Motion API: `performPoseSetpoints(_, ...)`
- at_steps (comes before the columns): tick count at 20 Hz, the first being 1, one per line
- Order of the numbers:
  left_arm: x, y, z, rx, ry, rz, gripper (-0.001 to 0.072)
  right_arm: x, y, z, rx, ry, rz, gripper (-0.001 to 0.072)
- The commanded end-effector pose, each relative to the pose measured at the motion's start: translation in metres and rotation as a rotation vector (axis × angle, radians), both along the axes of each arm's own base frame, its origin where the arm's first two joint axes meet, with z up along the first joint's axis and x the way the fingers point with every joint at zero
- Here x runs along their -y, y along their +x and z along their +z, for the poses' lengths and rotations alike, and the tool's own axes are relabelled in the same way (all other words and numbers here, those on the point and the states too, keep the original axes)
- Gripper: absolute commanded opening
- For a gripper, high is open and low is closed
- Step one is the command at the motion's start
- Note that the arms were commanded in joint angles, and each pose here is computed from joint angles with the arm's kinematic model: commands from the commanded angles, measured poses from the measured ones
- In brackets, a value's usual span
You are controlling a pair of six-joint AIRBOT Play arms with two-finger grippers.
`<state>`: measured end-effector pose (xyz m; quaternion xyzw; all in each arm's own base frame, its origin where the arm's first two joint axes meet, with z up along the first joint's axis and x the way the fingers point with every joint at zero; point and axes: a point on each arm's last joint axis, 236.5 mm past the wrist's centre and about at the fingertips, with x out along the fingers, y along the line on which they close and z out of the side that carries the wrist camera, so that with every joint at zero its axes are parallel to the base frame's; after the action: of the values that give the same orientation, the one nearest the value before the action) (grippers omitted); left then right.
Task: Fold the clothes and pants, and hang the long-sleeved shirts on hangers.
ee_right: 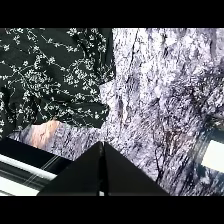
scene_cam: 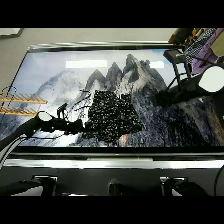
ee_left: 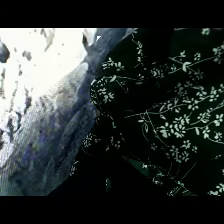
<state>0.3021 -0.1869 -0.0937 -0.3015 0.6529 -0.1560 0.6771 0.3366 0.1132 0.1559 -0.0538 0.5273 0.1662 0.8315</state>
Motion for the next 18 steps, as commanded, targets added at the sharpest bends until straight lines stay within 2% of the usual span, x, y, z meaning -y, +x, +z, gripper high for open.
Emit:
performPoseSetpoints(1, 0.003, -0.003, -0.001, -0.006, -0.001, -0.010, 0.0022, 0.005, -0.008, -0.007, -0.046, -0.018, -0.020, 0.0033)
performPoseSetpoints(2, 0.003, -0.003, -0.001, -0.006, -0.001, -0.011, 0.0022, 0.018, -0.010, -0.016, -0.062, -0.084, -0.008, 0.0093)
performPoseSetpoints(3, 0.003, -0.003, -0.001, -0.006, -0.001, -0.010, 0.0022, 0.033, -0.009, -0.031, -0.074, -0.152, -0.017, 0.0291)
performPoseSetpoints(4, 0.003, -0.003, -0.001, -0.006, -0.002, -0.010, 0.0022, 0.049, -0.005, -0.052, -0.084, -0.201, -0.093, 0.0586)
performPoseSetpoints(5, 0.003, -0.003, -0.001, -0.006, -0.001, -0.011, 0.0022, 0.055, -0.003, -0.078, -0.100, -0.197, -0.180, 0.0690)
performPoseSetpoints(8, 0.004, -0.005, -0.001, -0.013, -0.005, -0.016, 0.0022, 0.015, -0.022, -0.165, -0.242, -0.005, -0.271, 0.0695)
performPoseSetpoints(11, 0.005, -0.010, 0.000, -0.028, -0.012, -0.028, 0.0022, -0.053, -0.028, -0.206, -0.339, 0.291, -0.257, 0.0695)
performPoseSetpoints(12, 0.005, -0.010, 0.000, -0.029, -0.012, -0.029, 0.0022, -0.061, -0.024, -0.213, -0.347, 0.326, -0.253, 0.0695)
performPoseSetpoints(17, 0.006, -0.010, 0.001, -0.031, -0.013, -0.031, 0.0022, -0.060, -0.018, -0.260, -0.394, 0.287, -0.250, 0.0691)
performPoseSetpoints(18, 0.006, -0.010, 0.001, -0.030, -0.013, -0.031, 0.0022, -0.059, -0.016, -0.263, -0.390, 0.285, -0.254, 0.0657)
